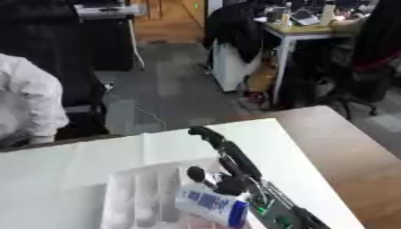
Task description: Pick up objects on the table and place them in the box.
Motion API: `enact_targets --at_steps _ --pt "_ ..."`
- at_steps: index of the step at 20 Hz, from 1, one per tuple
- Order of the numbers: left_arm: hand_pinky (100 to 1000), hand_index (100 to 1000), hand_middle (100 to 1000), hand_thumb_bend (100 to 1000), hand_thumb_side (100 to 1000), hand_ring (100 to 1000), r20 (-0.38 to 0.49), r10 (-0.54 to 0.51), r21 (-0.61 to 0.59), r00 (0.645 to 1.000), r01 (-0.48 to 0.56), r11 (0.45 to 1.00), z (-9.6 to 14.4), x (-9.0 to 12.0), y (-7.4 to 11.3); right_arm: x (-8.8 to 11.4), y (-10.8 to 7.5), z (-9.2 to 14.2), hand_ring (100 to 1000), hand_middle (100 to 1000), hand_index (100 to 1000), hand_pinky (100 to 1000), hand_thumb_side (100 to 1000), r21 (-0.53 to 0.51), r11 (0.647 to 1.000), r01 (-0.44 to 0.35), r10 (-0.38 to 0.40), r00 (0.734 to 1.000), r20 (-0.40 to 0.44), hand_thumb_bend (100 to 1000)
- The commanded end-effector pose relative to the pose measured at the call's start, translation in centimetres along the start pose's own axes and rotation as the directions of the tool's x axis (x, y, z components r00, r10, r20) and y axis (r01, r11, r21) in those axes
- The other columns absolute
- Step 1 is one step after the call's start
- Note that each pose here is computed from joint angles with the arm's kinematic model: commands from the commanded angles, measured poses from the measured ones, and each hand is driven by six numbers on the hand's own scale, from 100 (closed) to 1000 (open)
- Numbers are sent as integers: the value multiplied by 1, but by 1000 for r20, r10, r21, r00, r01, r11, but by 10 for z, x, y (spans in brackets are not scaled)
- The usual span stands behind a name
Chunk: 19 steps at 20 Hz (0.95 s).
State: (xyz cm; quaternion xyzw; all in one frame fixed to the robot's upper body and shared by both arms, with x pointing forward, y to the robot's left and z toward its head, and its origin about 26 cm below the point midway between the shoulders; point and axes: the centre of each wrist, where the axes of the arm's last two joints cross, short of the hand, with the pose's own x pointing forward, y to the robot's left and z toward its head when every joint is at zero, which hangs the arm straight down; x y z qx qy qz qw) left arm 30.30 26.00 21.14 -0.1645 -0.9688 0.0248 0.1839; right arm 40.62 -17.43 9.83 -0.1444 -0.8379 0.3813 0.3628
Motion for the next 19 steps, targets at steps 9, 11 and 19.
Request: enact_targets --at_steps 9,11,19 --pt "673 869 809 512 1000 708 31 14 -19 999 -13 1000 -8 5 -4 2 -10 -6 979 868 1000 881 1000 -12 1000 -16 16 1000 11 744" --pt "673 869 809 512 1000 708 31 13 -19 999 -12 1000 -8 5 -3 1 -15 -5 973 863 1000 869 1000 -30 999 -24 24 1000 7 730" --pt "673 869 809 512 1000 708 33 -7 -17 999 7 1000 -8 7 0 4 -84 23 955 848 983 839 1000 -215 971 -104 106 994 -4 653"
